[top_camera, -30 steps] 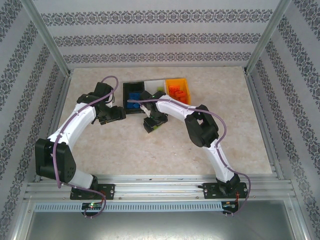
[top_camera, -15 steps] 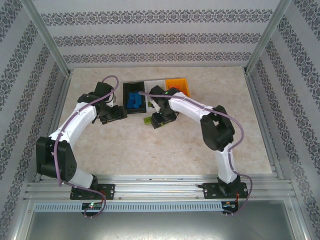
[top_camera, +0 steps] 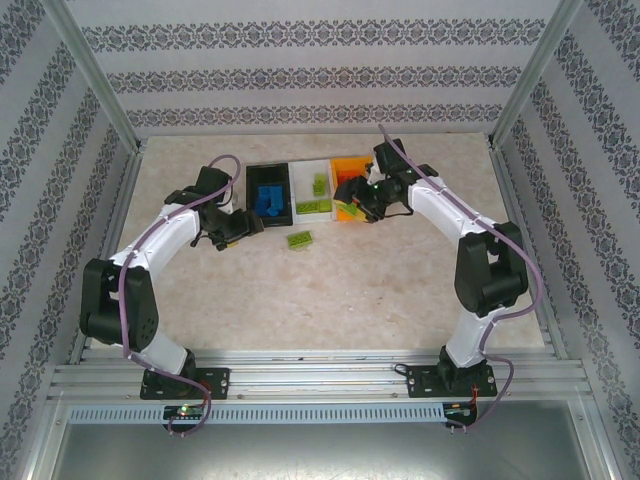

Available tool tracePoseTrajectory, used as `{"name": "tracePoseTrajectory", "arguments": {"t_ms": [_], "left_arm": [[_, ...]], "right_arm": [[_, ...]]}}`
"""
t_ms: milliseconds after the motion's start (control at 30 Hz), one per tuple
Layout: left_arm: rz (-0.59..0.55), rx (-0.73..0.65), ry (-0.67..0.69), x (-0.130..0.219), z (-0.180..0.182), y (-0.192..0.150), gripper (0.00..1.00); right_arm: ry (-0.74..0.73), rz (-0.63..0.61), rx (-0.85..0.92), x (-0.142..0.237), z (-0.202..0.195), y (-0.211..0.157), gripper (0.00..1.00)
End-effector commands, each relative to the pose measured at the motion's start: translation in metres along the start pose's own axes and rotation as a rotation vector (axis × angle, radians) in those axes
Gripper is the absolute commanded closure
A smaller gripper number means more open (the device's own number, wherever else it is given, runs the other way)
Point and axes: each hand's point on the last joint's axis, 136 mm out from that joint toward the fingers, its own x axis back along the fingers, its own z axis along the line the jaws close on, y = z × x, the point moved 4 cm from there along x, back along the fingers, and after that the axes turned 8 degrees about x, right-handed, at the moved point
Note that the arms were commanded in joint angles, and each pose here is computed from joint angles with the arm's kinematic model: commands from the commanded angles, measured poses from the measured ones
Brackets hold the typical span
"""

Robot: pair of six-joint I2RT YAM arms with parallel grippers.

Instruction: Sort the legos into containers by color

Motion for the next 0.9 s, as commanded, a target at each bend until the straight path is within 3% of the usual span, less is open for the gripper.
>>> {"name": "tracePoseTrajectory", "arguments": {"t_ms": [0,233,533,867], "left_arm": [[0.003,0.029,-0.028,-0.008,0.001,0.003,0.31],[0.019,0.024,-0.009,-0.012,0.009,-0.004,0.31],[0.033,0.001,0.027,-0.011,0.015,-0.008,0.31],[0.062,0.003,0.022,-0.023,0.014,-0.004,0.31]], "right_arm": [[0.123,-0.025,-0.041,-0.004,0.032,0.022,0.37],[0.155,-0.022,-0.084,-0.040,0.041,0.052,0.37],[0.145,0.031,-0.077,-0.087,0.048,0.065,0.35],[0.146,0.051,-0.075,-0.109,0.051,0.081,0.28]]}}
